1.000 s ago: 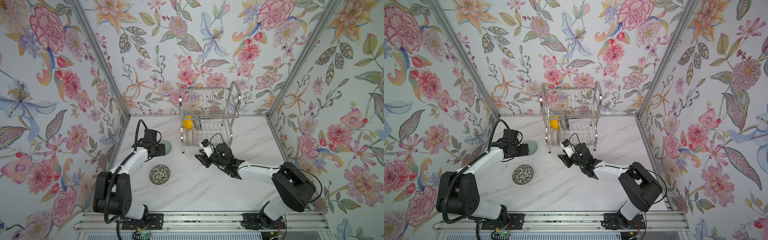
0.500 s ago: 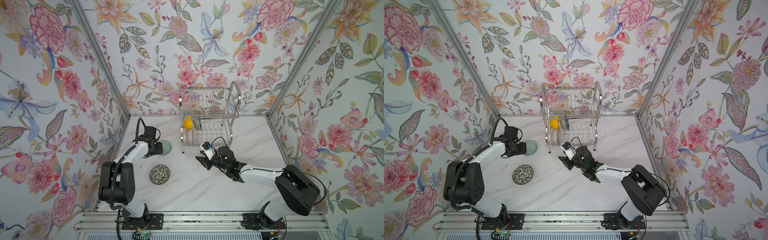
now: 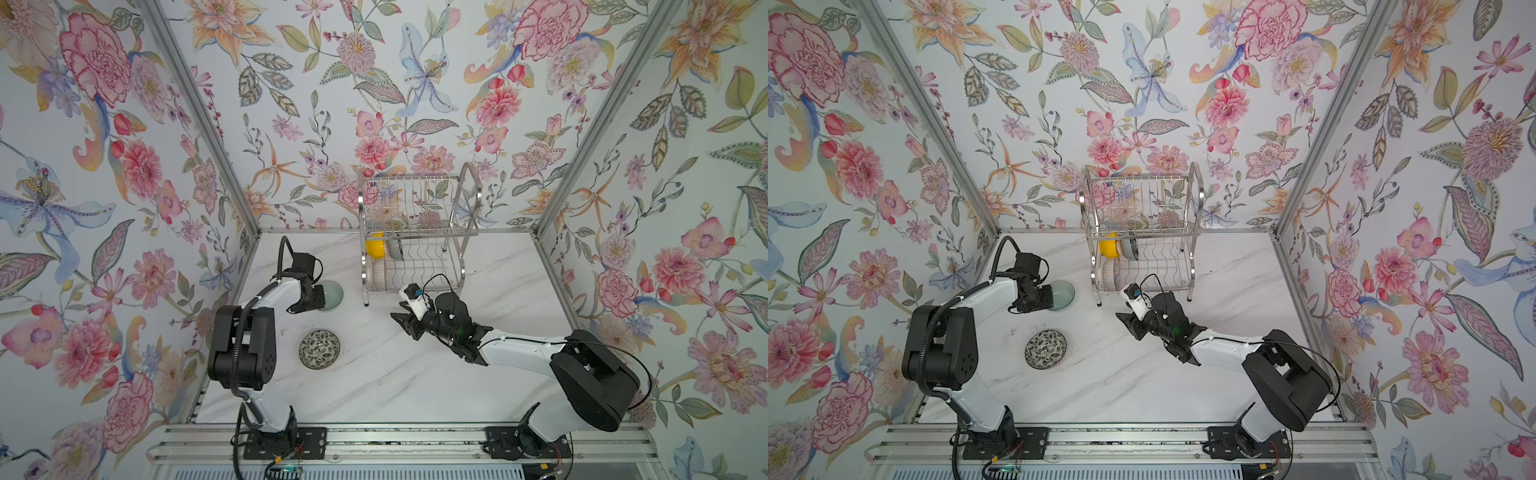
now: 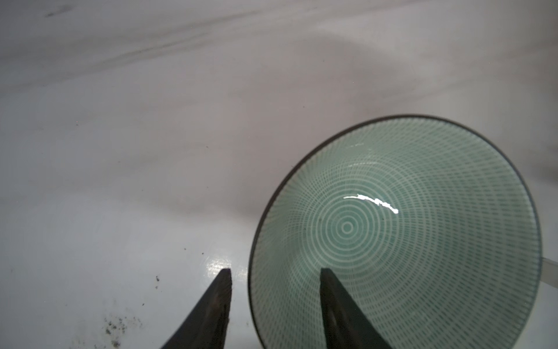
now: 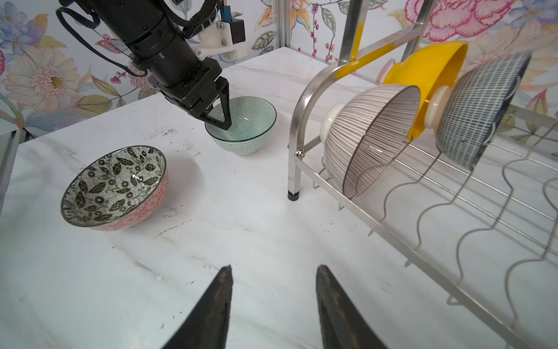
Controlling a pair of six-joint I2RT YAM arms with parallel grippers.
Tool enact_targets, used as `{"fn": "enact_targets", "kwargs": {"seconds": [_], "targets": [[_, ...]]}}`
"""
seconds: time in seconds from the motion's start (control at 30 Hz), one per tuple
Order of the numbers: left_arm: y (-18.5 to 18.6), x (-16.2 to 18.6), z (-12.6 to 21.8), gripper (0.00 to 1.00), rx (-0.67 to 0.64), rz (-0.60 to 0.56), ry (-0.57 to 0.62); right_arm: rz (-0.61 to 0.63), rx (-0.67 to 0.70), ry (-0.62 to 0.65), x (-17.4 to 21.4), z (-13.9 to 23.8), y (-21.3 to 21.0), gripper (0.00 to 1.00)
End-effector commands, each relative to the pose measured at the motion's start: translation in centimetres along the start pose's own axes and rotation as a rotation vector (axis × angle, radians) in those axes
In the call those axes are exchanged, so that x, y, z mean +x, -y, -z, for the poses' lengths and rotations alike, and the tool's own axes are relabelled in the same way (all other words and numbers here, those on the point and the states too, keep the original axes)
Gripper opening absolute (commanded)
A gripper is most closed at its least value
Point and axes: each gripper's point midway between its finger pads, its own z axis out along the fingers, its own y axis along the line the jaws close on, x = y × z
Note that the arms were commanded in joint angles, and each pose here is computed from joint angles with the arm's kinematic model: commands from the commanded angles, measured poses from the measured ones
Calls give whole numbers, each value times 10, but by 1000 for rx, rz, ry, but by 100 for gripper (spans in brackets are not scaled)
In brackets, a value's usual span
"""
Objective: Load the bowls into the dish rack
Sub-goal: 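Lower the left gripper onto the pale green bowl rim and close it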
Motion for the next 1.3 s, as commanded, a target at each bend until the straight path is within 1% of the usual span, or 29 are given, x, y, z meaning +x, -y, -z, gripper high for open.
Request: {"fn": "enact_targets", "kwargs": {"seconds": [0.0,0.13,0.27,0.43,0.67,0.83,1.03,1.1,1.27], "targets": [[0,-12,-1,38,18,24,20,-5,12,20,-9,0,0,46],[-2,-13,1,25,14,28,26,-6,19,15,-7,-1,2,47],[-1,-15,5,24,33,33,40,-6,23,13,-7,-2,2,47],[7,-19,13,10,99,52,58,-22,20,17,-6,-3,4,47],[10,-22,27,7,119,40,77,-47,26,26,-7,-1,9,47],[16,-21,41,7,160,27,96,-97,27,54,-11,4,18,47],[21,-11,52,5,204,14,99,-133,38,71,-13,7,26,47],[23,-9,62,4,227,9,113,-143,42,77,-13,7,29,47],[31,14,68,3,279,-14,73,-188,60,97,-13,9,38,47]]}}
